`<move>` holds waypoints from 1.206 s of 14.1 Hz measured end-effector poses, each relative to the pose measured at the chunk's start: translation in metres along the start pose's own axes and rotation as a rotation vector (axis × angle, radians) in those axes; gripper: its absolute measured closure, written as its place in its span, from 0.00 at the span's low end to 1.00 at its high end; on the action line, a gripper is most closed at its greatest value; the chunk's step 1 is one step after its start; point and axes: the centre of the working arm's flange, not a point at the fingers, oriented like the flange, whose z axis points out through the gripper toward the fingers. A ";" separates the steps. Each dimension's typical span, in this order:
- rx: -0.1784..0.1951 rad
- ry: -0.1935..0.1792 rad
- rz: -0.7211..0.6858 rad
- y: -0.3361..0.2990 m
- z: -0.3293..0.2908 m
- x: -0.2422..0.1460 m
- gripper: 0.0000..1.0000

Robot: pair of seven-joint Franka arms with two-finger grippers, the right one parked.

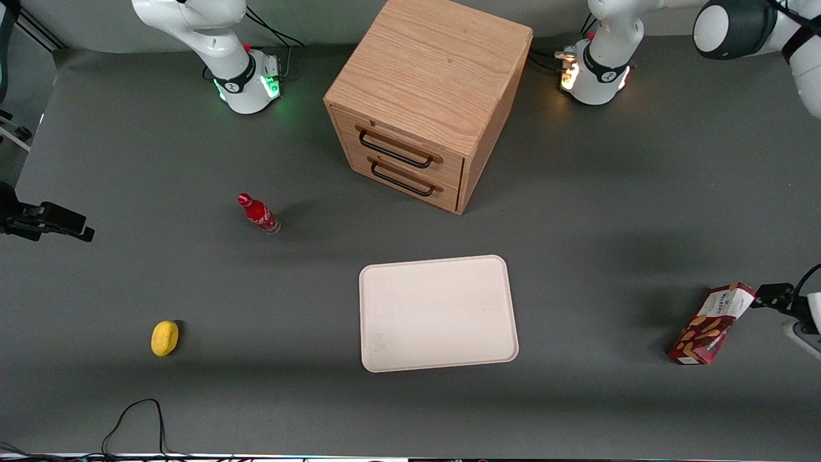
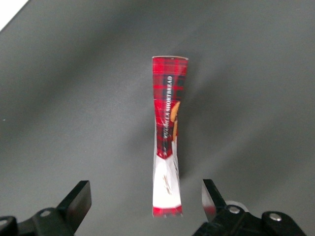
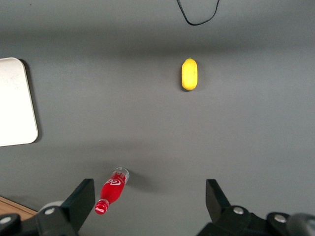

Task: Place red cookie box on tray
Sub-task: 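Lower the open left gripper around the box and close it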

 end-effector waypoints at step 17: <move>-0.044 -0.029 -0.008 0.009 0.094 0.005 0.03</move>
